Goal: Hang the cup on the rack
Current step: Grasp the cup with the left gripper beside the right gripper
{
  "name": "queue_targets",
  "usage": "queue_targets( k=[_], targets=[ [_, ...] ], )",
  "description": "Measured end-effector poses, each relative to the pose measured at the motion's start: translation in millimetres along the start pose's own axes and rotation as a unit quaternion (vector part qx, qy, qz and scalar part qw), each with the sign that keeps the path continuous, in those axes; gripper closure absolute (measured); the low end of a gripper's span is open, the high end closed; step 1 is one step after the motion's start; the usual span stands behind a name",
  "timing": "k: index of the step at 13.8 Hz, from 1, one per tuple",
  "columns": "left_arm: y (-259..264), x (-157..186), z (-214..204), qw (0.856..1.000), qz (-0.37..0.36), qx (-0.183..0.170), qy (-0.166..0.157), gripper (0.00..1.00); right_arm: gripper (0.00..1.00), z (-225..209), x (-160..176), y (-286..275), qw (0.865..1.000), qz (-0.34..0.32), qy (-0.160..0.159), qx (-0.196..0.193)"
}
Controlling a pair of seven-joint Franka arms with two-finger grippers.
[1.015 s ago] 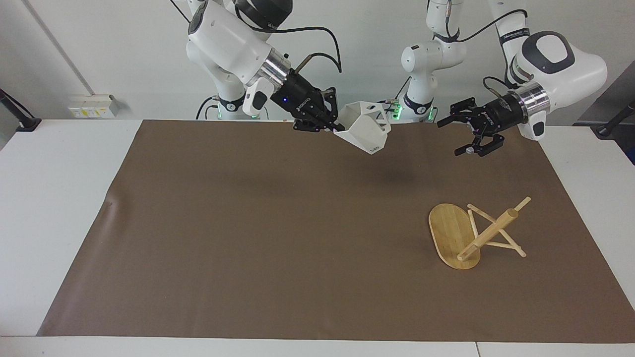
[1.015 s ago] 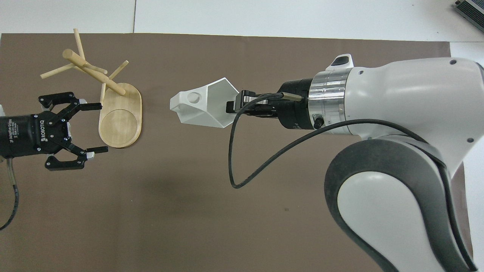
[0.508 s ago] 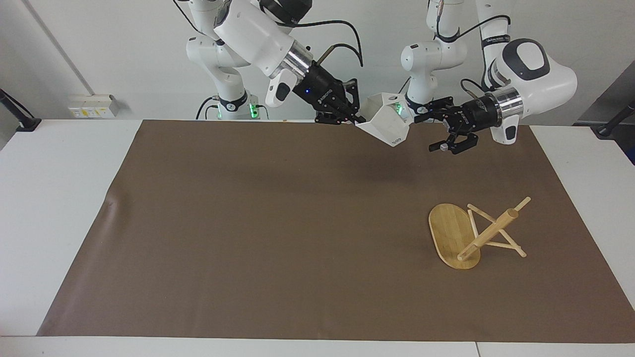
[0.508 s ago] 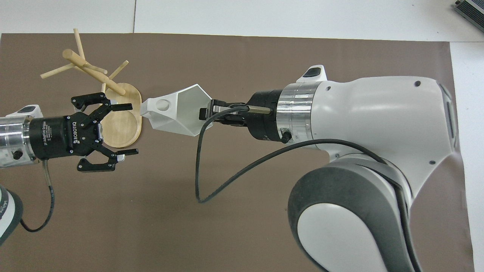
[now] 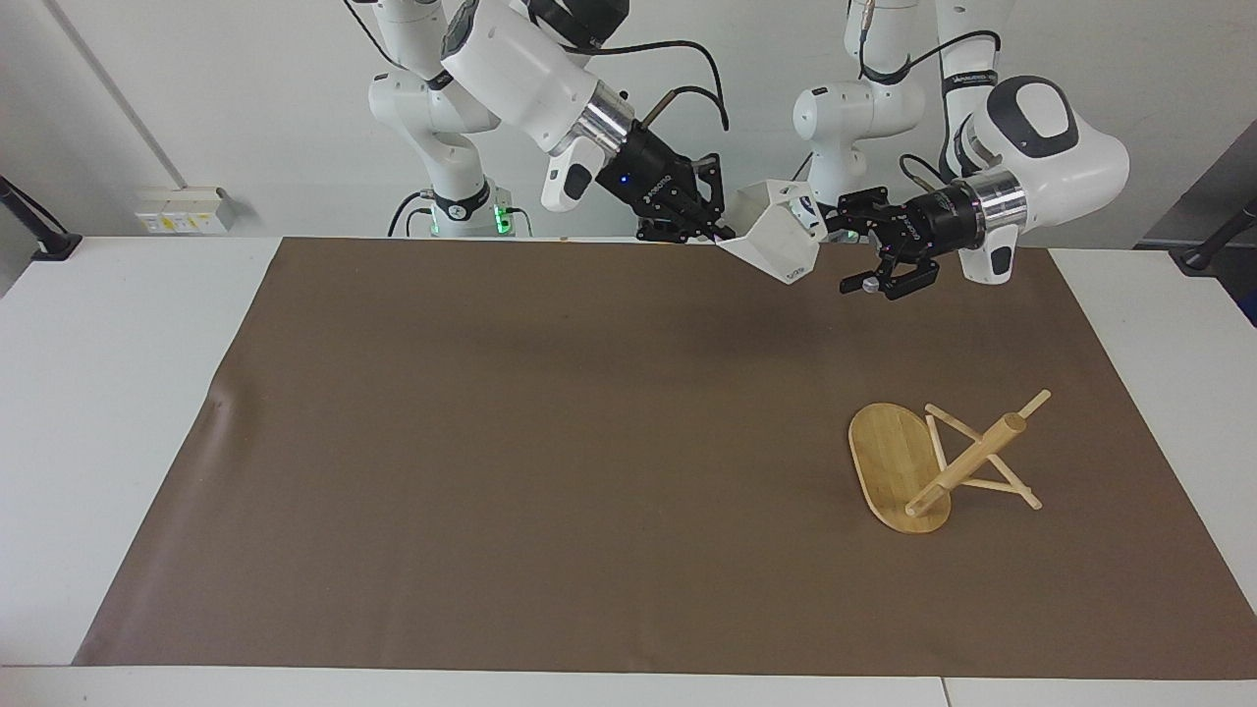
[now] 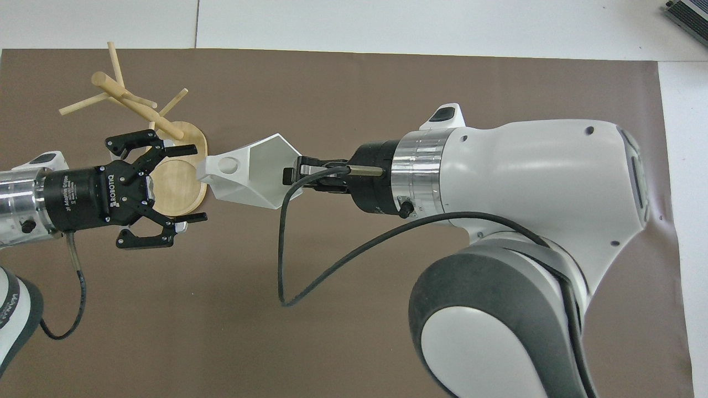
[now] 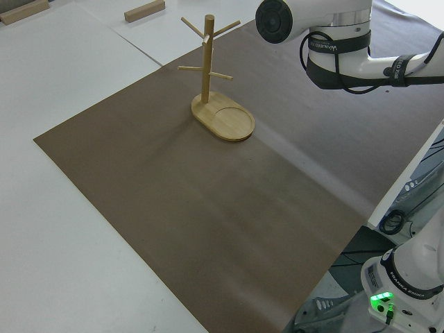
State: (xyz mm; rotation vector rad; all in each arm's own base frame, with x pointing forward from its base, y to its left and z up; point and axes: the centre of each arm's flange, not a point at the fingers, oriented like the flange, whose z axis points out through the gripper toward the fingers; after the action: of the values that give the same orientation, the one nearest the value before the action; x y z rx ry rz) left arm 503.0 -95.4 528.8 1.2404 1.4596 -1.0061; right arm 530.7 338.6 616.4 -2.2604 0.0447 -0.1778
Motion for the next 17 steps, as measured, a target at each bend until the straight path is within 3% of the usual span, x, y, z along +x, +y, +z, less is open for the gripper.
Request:
queue_targets(
  k=[10, 17],
  targets=[
    [-13.0, -9.6, 37.9, 1.0, 0.005, 0.003, -0.005, 0.0, 0.96, 7.8, -8.2, -10.5, 1.0, 0.002, 0.007, 0.007],
    [-13.5, -13.9, 36.1, 1.0, 0.009, -0.006, -0.005, 0.0, 0.96, 8.5, -7.9, -9.8, 1.0, 0.003, 0.007, 0.007]
  ],
)
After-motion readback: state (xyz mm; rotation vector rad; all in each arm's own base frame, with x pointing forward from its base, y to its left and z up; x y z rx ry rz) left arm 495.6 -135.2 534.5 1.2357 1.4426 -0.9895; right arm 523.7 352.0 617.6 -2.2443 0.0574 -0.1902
